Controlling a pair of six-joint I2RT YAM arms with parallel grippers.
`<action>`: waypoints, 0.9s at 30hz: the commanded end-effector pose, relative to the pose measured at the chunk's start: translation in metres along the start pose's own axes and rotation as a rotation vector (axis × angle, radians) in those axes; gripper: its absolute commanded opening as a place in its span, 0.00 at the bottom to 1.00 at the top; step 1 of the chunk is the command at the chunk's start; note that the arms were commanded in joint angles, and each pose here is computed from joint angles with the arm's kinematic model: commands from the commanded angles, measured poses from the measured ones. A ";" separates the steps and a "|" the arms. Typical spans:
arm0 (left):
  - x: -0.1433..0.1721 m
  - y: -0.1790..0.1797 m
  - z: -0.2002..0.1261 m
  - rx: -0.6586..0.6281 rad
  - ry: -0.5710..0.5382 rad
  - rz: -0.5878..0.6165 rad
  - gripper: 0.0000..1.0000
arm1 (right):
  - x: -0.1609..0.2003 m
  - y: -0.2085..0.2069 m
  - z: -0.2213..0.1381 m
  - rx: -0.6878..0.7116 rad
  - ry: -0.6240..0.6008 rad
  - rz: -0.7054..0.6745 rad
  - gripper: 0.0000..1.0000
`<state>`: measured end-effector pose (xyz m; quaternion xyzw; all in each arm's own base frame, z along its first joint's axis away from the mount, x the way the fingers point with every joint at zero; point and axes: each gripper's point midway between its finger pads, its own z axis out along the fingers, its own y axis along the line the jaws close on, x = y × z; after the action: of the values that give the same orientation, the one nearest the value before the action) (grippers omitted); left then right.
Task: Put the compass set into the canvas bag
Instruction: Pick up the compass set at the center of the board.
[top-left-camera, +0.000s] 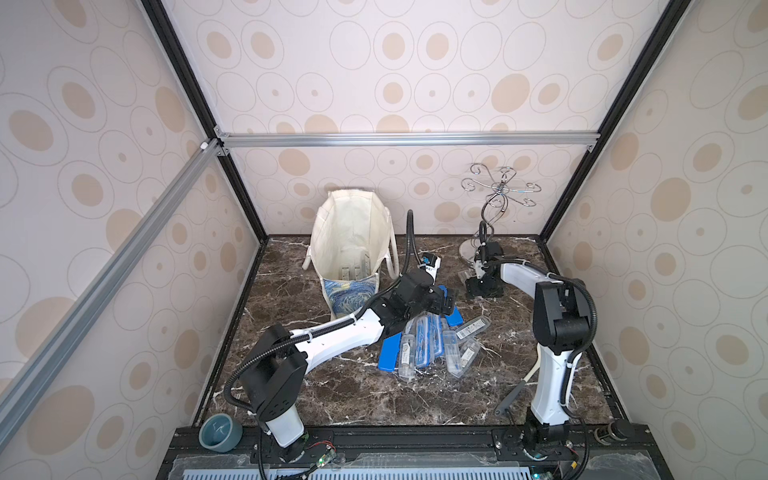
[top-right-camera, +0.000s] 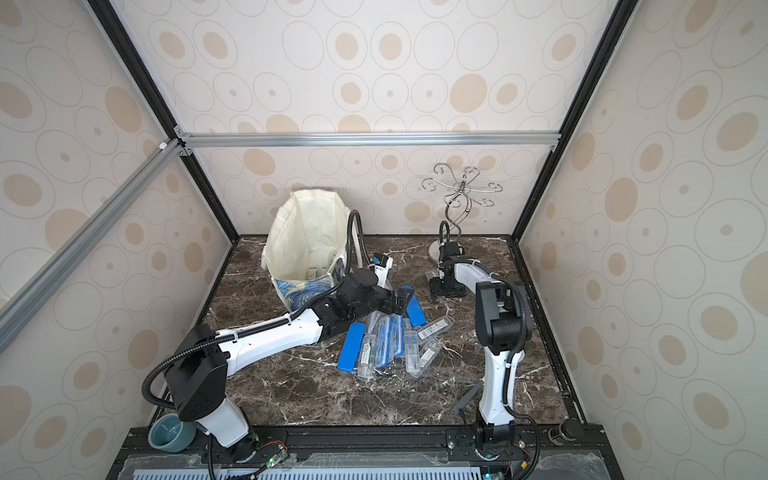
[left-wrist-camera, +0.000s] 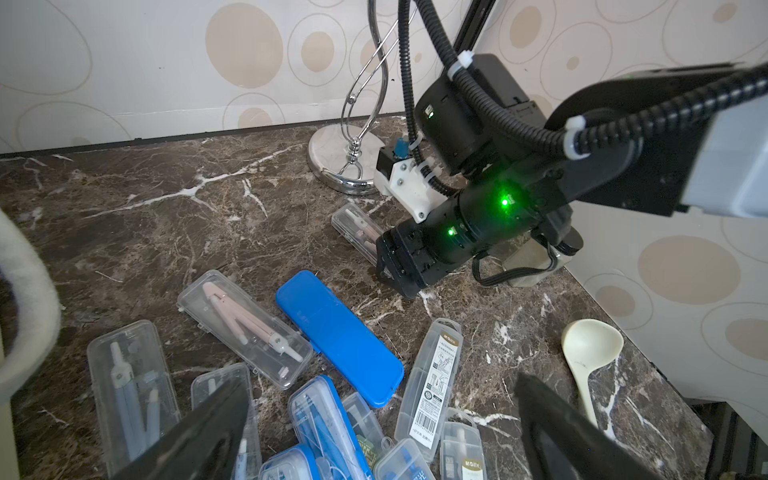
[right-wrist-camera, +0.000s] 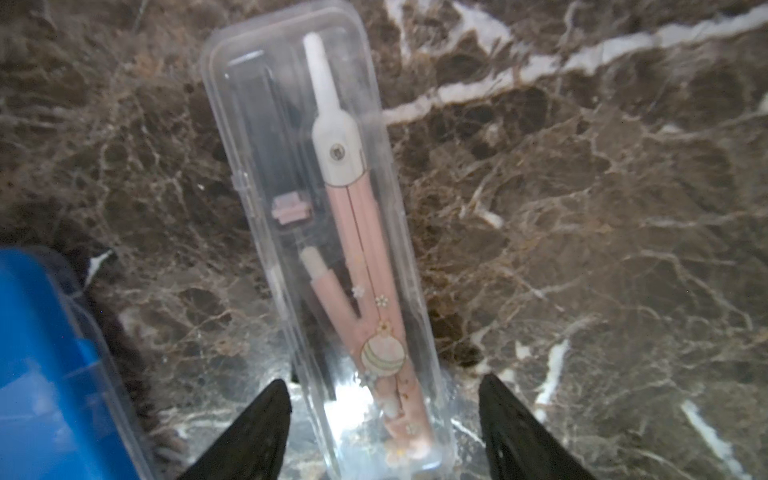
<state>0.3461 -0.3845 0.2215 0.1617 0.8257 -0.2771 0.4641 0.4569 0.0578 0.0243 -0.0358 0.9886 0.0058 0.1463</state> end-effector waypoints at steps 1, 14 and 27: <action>-0.003 0.000 0.003 0.003 -0.016 -0.018 1.00 | 0.005 0.004 0.005 0.017 0.045 -0.046 0.67; 0.000 0.007 0.010 -0.013 0.007 -0.047 1.00 | 0.008 0.010 0.003 0.002 0.056 -0.061 0.49; 0.004 0.011 0.017 -0.009 0.016 -0.080 1.00 | 0.013 0.033 -0.035 -0.145 -0.050 -0.016 0.48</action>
<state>0.3527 -0.3848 0.1925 0.1455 0.8452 -0.2730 0.4358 0.4328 0.0760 0.0286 -0.0557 0.9881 0.0421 0.1368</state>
